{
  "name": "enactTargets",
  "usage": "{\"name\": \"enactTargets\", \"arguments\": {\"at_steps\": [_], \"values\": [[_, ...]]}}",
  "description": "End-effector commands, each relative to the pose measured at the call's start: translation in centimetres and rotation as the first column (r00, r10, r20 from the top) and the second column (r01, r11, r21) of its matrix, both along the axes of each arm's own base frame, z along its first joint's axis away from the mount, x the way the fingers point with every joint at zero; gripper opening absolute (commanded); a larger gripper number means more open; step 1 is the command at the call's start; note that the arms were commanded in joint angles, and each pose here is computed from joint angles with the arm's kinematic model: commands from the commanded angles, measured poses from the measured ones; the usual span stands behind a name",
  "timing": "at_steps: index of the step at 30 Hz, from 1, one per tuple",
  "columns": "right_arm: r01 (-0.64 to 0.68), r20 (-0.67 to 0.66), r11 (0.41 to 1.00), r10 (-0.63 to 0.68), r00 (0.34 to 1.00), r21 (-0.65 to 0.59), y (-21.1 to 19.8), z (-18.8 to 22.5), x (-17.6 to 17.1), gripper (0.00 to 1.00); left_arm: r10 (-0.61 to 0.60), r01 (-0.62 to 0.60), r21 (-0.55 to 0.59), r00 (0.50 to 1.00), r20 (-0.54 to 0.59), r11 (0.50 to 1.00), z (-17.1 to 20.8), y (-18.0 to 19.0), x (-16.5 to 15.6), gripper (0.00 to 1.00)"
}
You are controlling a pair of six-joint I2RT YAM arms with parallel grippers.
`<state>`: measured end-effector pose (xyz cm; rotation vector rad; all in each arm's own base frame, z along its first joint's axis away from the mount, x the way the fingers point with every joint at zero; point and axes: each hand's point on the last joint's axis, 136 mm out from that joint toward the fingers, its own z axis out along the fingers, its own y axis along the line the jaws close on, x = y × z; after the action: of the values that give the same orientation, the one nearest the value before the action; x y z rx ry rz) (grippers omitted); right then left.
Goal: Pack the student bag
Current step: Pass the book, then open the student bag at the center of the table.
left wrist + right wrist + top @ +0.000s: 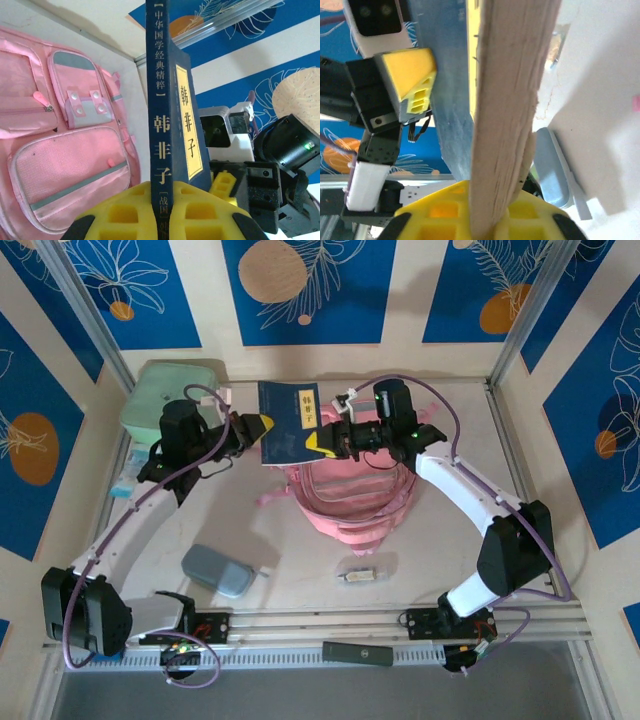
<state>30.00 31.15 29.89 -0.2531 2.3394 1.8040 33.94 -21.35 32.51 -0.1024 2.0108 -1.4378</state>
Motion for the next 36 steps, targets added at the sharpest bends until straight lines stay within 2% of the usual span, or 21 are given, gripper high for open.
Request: {"name": "enactTargets", "arguments": {"at_steps": [1,4,5,9,12,15,20,26,29,34,36], "values": [[0.002,0.045,1.000,-0.002,0.999,-0.013,-1.0,1.0,-0.5,0.00,-0.055,0.052,0.031,0.993,0.105,0.998,2.4,-1.0,-1.2,0.05],[0.045,0.061,0.995,-0.040,0.997,-0.085,-2.4,0.7,-0.7,0.00,-0.073,0.065,0.066,0.989,0.127,0.996,2.6,-1.1,-1.4,0.28],[0.069,0.058,0.991,-0.063,0.996,-0.111,-3.2,0.5,-0.6,0.00,-0.077,0.065,0.091,0.989,0.128,0.994,2.2,-1.0,-1.4,0.31],[0.183,0.035,0.967,-0.180,0.983,-0.178,-7.1,-0.4,-0.2,0.00,-0.038,0.017,0.277,0.997,0.070,0.961,-1.6,0.2,-1.5,0.37],[0.255,0.013,0.944,-0.258,0.966,-0.210,-10.1,-1.0,-0.4,0.00,-0.088,0.053,0.393,0.994,0.070,0.918,-3.8,-0.8,-2.3,0.41],[0.349,-0.002,0.902,-0.362,0.932,-0.255,-13.4,-2.0,-0.5,0.00,-0.186,0.135,0.479,0.981,0.060,0.867,-6.2,-3.4,-3.6,0.44],[0.498,-0.047,0.823,-0.529,0.848,-0.274,-18.7,-3.6,-0.9,0.00,-0.397,0.281,0.614,0.916,0.057,0.738,-10.5,-8.5,-5.8,0.50],[0.614,-0.068,0.732,-0.657,0.751,-0.296,-23.0,-5.0,-1.2,0.00,-0.546,0.359,0.705,0.836,0.047,0.611,-15.0,-14.1,-6.3,0.52],[0.651,-0.083,0.699,-0.697,0.712,-0.296,-24.4,-5.4,-1.2,0.00,-0.609,0.355,0.769,0.791,0.056,0.532,-17.3,-16.3,-6.0,0.56],[0.673,-0.096,0.679,-0.721,0.686,-0.293,-25.4,-6.0,-1.5,0.00,-0.693,0.333,0.857,0.720,0.037,0.392,-20.5,-18.9,-5.2,0.60],[0.676,-0.099,0.676,-0.725,0.682,-0.294,-25.6,-6.3,-1.5,0.00,-0.697,0.285,0.891,0.716,0.046,0.353,-21.4,-19.4,-4.1,0.61]]}}
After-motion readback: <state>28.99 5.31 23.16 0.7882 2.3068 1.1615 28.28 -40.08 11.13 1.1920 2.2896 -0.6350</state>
